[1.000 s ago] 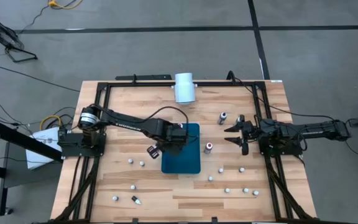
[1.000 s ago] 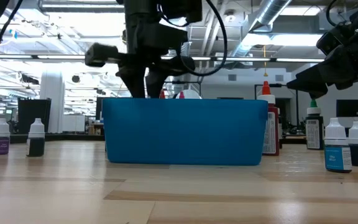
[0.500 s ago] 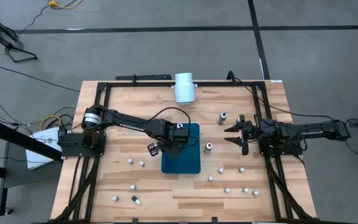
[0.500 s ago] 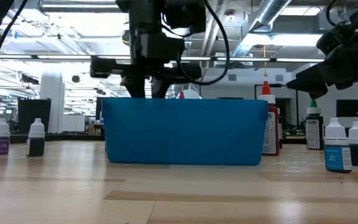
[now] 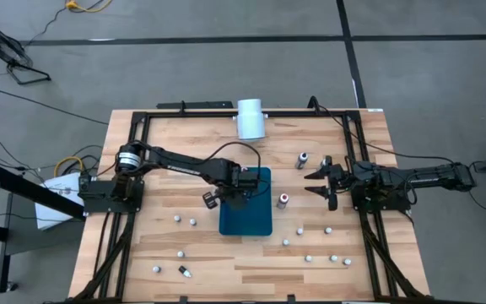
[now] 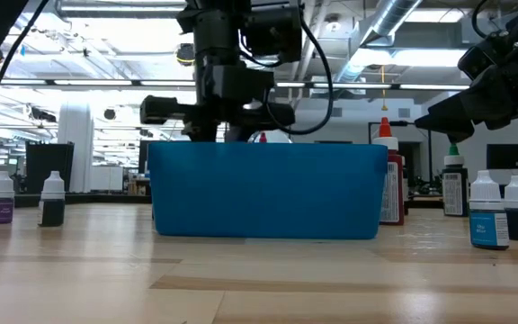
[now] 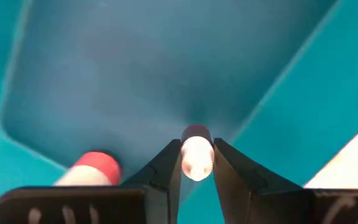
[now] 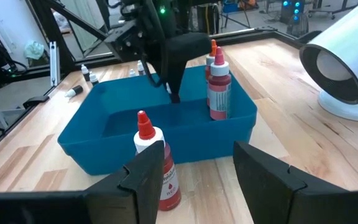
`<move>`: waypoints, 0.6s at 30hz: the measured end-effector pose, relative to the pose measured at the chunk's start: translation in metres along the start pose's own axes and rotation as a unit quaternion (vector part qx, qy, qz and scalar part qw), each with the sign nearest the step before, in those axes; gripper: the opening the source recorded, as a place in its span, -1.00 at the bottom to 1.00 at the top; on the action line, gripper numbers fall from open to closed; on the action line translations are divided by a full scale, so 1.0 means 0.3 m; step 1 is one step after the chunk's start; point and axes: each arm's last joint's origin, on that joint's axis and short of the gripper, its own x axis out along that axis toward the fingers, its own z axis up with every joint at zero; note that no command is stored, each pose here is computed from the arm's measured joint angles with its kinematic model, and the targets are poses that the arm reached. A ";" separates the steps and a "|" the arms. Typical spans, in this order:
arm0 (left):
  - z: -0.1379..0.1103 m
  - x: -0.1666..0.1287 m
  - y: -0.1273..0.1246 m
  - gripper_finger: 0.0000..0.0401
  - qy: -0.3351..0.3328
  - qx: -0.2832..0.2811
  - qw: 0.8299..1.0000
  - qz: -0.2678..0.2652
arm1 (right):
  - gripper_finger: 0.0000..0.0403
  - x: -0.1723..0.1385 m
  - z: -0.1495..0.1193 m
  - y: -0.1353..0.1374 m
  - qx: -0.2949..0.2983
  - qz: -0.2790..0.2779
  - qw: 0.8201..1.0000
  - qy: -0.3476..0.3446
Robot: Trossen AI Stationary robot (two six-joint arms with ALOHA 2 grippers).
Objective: Pick & Place food coloring
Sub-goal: Put the small yellow food coloring bottle into the blue bin
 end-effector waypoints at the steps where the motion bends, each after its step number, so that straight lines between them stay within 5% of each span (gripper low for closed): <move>1: 0.000 0.000 0.002 -0.66 -0.001 0.000 1.000 0.002 | -0.09 0.000 0.000 0.000 0.000 0.000 1.000 0.000; 18: -0.018 0.035 -0.016 -0.66 0.012 -0.079 0.997 -0.005 | -0.09 0.000 -0.001 0.000 0.000 0.000 1.000 0.001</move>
